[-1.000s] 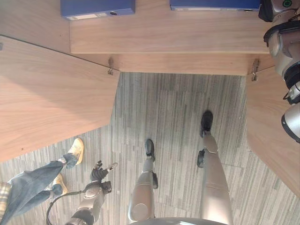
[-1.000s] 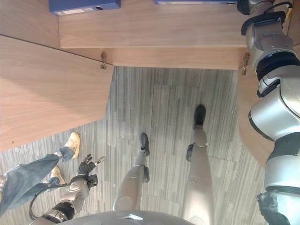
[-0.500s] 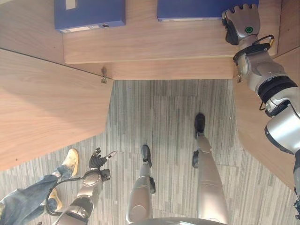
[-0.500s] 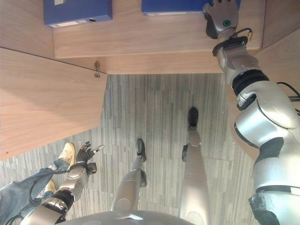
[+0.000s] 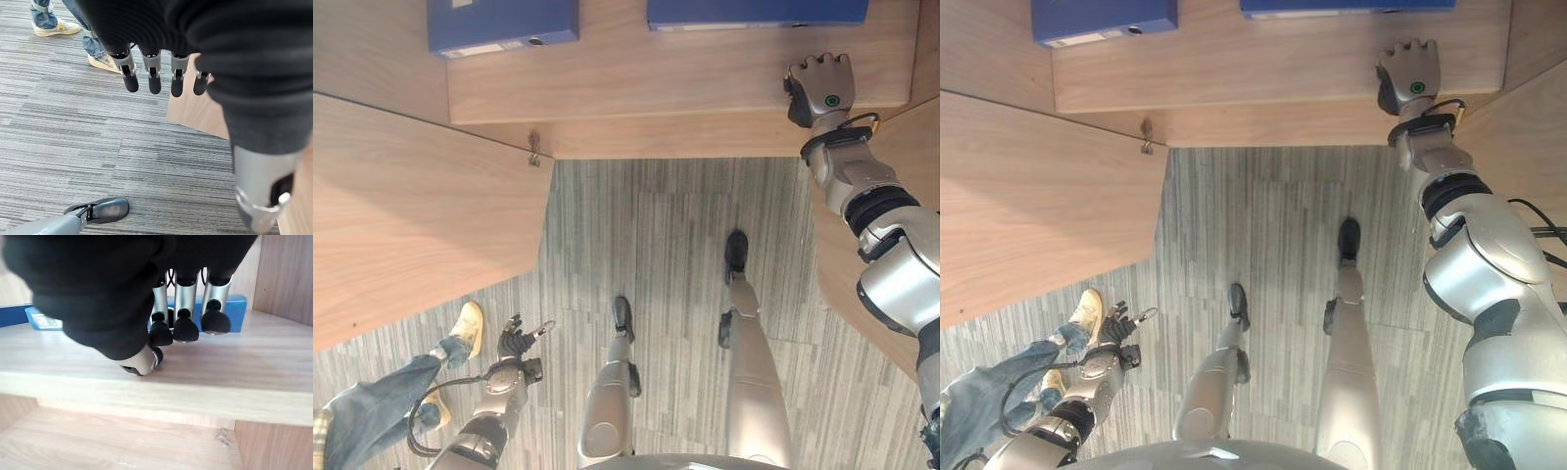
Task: Put the empty folder in the office cabinet
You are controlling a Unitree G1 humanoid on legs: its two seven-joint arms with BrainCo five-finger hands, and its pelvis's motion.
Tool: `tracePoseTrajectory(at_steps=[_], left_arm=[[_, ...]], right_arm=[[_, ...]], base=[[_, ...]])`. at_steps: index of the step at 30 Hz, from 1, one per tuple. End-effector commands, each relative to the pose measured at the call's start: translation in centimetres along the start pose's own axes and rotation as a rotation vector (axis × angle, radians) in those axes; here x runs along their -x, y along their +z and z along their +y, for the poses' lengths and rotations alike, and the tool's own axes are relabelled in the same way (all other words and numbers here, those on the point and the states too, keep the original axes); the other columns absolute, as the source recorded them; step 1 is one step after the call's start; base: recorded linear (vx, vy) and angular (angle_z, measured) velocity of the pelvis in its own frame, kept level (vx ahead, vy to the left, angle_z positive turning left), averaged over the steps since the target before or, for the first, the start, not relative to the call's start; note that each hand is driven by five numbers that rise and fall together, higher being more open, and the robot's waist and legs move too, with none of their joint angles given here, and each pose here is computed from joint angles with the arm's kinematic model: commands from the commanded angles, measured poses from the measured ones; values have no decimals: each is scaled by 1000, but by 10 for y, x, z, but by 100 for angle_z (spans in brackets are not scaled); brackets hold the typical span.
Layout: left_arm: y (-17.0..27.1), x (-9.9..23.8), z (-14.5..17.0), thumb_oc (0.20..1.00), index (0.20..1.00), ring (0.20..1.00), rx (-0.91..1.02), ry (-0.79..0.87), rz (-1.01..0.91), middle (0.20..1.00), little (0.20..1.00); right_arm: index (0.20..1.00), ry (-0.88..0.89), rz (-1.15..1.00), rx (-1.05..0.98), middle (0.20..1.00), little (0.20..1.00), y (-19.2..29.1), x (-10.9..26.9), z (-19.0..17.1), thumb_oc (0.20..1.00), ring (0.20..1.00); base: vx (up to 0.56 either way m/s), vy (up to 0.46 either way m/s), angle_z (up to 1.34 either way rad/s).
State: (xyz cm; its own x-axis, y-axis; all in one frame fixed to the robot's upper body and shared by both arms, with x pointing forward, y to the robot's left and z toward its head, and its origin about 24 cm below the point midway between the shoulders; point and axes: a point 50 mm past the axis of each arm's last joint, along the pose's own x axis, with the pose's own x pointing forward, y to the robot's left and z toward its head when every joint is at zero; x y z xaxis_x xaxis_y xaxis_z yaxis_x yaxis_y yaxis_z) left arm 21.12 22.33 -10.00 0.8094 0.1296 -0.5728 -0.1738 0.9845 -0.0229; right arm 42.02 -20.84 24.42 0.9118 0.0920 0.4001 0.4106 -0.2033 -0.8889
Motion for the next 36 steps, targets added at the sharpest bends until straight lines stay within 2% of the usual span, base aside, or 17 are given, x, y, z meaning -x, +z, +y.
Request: tracePoseTrajectory(at_steps=[1,19,22,36], left_arm=[[10,-2,9,1000,1000,1000,-38,32,-31,1000,1000],[10,-3,12,1000,1000,1000,-88,33,-18,1000,1000],[5,0,14,1000,1000,1000,-87,30,-7,1000,1000],[5,-1,19,1000,1000,1000,-99,44,0,1000,1000]], right_arm=[[200,-101,48,51,200,200,-14,-18,-43,200,200],[200,-90,105,105,200,200,-36,-19,-58,200,200],[200,-126,128,159,200,200,-46,-23,-79,200,200],[200,-200,121,221,200,200,-48,-31,-113,200,200]], base=[[0,0,0],[14,-13,1],[33,-42,0],[1,-5,0]])
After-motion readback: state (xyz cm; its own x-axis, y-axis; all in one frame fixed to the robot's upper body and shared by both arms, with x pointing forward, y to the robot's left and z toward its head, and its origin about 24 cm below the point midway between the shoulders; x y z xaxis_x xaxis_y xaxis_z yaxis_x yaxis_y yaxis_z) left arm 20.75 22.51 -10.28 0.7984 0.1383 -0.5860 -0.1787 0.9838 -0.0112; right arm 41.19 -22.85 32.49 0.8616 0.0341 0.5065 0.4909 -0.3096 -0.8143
